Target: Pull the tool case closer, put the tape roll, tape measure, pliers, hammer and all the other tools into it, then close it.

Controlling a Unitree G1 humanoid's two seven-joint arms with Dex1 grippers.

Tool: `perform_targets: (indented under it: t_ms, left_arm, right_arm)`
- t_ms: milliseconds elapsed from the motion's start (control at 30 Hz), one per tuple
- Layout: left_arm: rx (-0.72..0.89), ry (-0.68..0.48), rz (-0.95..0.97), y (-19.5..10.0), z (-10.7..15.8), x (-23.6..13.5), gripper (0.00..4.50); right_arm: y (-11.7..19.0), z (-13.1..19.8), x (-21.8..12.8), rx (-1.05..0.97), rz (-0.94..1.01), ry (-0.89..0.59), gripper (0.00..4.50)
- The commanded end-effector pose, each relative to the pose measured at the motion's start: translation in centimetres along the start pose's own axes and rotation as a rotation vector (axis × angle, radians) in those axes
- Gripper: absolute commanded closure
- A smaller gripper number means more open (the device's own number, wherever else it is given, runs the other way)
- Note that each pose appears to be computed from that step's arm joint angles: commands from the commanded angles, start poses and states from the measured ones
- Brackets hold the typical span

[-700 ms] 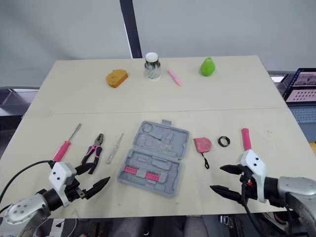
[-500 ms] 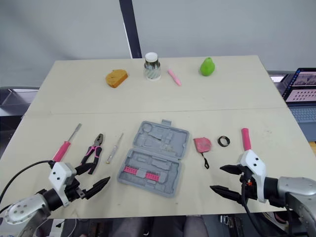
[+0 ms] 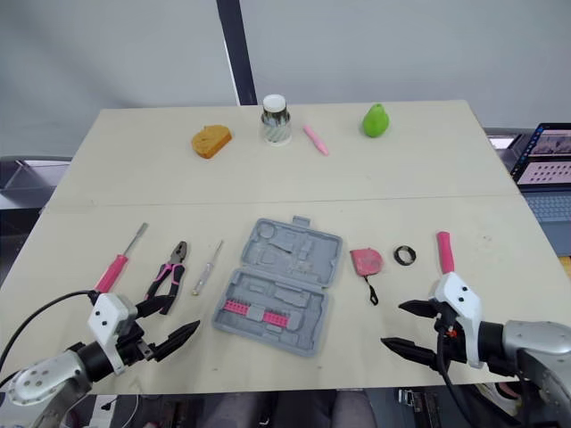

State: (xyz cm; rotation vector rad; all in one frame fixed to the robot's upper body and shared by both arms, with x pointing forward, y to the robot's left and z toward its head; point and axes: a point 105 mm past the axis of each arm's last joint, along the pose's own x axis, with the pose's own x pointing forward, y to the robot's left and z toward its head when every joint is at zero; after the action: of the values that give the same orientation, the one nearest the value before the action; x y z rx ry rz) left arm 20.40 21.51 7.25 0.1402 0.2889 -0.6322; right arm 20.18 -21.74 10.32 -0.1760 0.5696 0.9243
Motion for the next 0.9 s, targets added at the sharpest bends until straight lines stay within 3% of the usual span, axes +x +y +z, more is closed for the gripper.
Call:
perform_targets:
  t_ms: [33, 200, 367, 500, 700, 733, 900]
  left_arm:
    - [0.027, -0.018, 0.010, 0.3, 0.6, -0.4, 0.07]
    - [0.038, -0.029, 0.016, 0.7, 0.9, -0.5, 0.07]
    - [-0.034, -0.111, -0.095, 1.3, 3.7, 0.0, 0.07]
    - [0.045, -0.044, -0.135, 2.4, 4.7, 1.5, 1.31]
    - [0.125, 0.001, -0.179, 4.3, 5.2, 3.4, 4.28]
    - [0.135, 0.012, -0.189, 4.6, 5.1, 3.8, 4.42]
    - [0.152, 0.091, -0.247, 5.8, 3.9, 6.2, 4.42]
  right_arm:
    - [0.1, 0.5, -0.3, -0.015, 0.004, -0.012, 0.00]
    - [0.1, 0.6, -0.3, -0.016, 0.002, -0.015, 0.00]
    - [0.1, 1.4, -0.6, -0.046, -0.006, -0.019, 0.00]
    - [0.3, 2.7, -0.5, -0.097, 0.005, -0.038, 1.27]
    - [0.6, 3.5, 0.9, -0.137, 0.027, -0.056, 4.25]
    - [0.4, 3.5, 1.3, -0.146, 0.020, -0.055, 4.43]
    - [-0.6, 3.1, 3.6, -0.167, 0.001, -0.008, 4.43]
